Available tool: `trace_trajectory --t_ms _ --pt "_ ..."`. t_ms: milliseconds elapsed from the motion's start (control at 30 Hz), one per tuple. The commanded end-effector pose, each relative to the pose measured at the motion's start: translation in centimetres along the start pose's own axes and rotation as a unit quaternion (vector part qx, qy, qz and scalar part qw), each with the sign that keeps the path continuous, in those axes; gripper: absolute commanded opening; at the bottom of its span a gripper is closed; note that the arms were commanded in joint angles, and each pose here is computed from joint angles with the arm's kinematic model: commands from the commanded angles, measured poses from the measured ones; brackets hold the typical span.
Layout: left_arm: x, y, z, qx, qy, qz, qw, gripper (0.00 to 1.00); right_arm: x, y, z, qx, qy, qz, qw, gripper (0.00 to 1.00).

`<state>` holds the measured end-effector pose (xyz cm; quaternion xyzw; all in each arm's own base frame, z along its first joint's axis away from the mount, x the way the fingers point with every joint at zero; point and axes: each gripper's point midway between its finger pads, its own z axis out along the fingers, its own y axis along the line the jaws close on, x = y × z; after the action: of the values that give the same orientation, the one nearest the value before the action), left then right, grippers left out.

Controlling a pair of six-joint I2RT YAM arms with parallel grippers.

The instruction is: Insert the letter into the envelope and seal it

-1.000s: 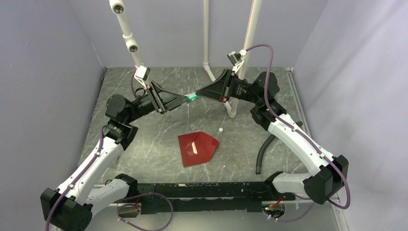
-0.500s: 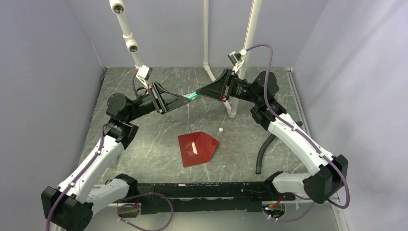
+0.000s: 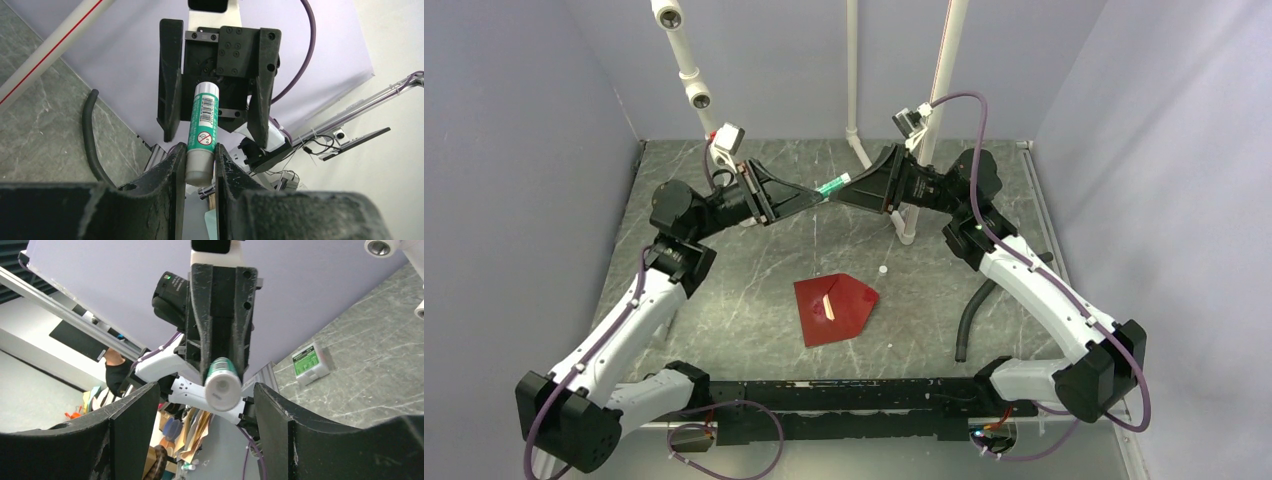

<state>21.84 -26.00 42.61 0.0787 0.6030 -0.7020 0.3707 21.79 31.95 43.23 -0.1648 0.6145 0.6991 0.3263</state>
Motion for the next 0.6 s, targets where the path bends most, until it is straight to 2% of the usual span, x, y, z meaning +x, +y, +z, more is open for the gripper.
trace_trajectory --t_ms 0,367,567 --pt "-0.7 -1.6 0.5 0.031 0.005 0.031 0.999 0.02 0.0 2.2 0.3 -0.043 0.013 -0.022 0.999 0.72" --pt "0.0 -1.0 0.6 0.021 0.032 0.026 0.999 0.02 0.1 2.7 1.2 -0.055 0.027 -0.022 0.998 0.64" --pt "0.1 -0.6 0.4 0.006 0.029 0.03 0.999 0.02 -0.2 2.8 1.3 -0.054 0.019 -0.033 0.998 0.48"
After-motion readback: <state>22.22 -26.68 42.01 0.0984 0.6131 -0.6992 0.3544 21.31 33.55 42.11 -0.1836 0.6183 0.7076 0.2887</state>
